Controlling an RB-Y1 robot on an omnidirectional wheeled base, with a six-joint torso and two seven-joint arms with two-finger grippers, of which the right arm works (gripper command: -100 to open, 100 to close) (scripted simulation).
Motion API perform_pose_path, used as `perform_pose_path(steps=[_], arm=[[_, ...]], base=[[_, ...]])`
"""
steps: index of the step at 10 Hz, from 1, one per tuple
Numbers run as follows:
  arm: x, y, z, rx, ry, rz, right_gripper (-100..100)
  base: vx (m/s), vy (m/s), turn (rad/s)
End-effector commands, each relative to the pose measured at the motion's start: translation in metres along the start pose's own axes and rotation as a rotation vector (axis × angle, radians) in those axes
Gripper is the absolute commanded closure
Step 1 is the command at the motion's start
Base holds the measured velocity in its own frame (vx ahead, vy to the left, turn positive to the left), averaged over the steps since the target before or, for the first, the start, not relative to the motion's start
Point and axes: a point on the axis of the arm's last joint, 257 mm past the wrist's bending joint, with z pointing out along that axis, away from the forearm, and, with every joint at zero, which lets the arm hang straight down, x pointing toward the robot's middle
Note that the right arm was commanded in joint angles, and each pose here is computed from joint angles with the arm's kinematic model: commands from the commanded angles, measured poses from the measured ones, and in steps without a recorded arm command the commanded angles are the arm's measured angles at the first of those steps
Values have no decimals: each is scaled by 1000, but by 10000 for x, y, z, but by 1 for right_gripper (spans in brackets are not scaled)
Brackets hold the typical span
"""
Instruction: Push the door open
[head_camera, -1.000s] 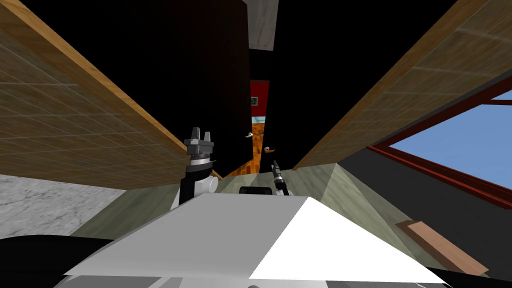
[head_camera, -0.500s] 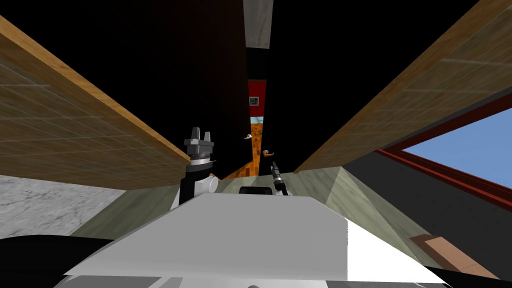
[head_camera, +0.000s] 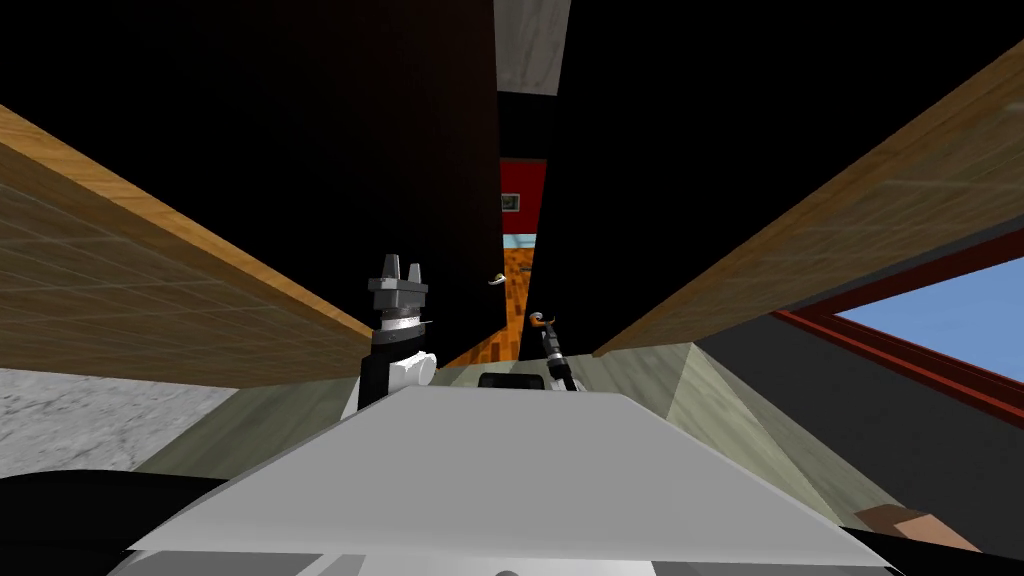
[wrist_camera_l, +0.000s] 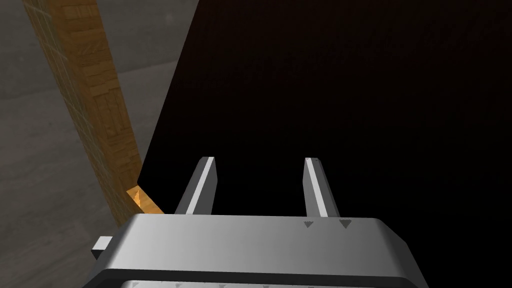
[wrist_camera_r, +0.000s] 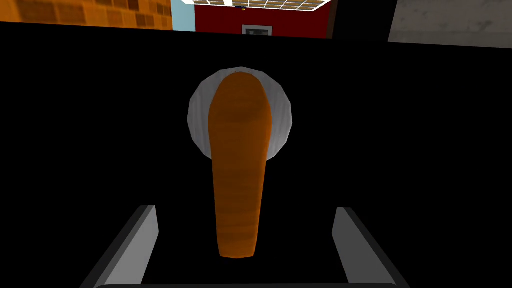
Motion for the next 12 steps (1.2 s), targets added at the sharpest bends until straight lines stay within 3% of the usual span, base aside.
perform_pose_path(steps=[1,3,4,9,10,12], arm=[[0,-2,23,0,-4,3,-100],[3,-3,29,0,-5,4,-100],[3,-3,29,0,-5,4,100],[3,-3,29,0,-5,4,100],[-193,28,76,-9,-47,-8,100],[-349,38,89,-13,-82,-16,100]], base=[[211,33,24],[134,9,13],[-9,1,-5],[-8,-1,4],[24,-4,170],[34,-14,171]])
